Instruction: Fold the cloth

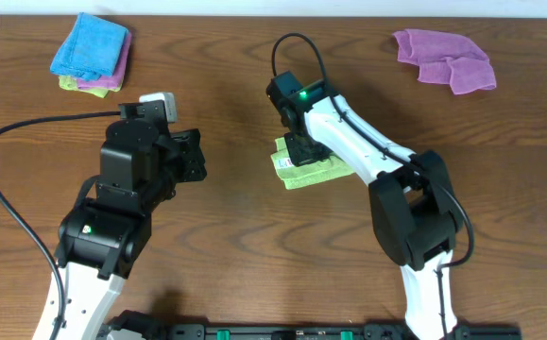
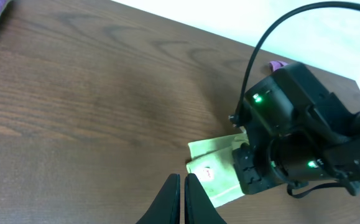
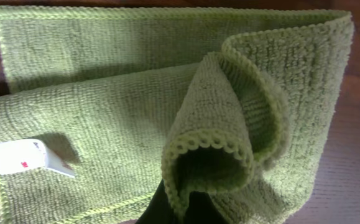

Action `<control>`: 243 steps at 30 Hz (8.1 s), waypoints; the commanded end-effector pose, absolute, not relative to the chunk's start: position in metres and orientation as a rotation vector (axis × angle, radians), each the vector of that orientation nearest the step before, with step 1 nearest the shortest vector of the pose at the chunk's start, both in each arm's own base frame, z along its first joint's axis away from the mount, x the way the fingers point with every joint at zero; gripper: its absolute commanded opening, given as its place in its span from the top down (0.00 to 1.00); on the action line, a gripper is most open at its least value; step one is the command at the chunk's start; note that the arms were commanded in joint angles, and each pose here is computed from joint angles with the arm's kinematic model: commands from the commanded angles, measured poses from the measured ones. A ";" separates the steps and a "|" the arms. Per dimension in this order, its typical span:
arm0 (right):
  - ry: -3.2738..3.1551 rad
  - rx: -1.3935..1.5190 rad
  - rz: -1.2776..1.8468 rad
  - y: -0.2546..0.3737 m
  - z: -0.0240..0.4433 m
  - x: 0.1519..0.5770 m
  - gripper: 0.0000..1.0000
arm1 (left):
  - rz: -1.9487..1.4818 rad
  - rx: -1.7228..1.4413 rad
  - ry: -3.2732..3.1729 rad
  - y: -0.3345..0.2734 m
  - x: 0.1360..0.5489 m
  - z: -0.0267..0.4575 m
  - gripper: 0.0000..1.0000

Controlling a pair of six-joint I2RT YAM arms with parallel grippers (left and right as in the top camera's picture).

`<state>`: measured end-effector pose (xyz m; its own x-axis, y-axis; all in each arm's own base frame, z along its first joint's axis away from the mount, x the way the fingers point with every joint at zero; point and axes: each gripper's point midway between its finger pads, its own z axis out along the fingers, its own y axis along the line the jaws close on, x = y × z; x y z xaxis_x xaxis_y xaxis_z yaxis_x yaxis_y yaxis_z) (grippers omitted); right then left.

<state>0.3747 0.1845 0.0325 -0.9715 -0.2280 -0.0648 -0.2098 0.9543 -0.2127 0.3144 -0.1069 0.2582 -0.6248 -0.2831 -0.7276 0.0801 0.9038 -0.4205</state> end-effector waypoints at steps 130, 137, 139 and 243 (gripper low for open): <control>3.086 -0.029 0.385 0.165 0.034 0.404 0.98 | -1.254 -0.410 2.693 -0.224 0.322 0.015 0.47; 3.087 -0.020 0.385 0.162 0.035 0.405 0.98 | -1.220 -0.349 2.737 -0.212 0.315 0.007 0.20; 3.090 -0.026 0.384 0.164 0.035 0.404 0.99 | -1.161 -0.374 2.770 -0.206 0.310 -0.001 0.19; 3.017 -0.026 0.284 0.120 0.087 0.437 0.98 | -0.574 -0.428 1.731 0.128 0.592 0.240 0.94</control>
<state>0.4325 0.1150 0.0704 -0.9978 0.0158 -0.0651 0.0038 0.9837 0.1800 0.5796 0.1256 0.2311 -0.2455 -0.5958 -0.7647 -0.0184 0.7915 -0.6109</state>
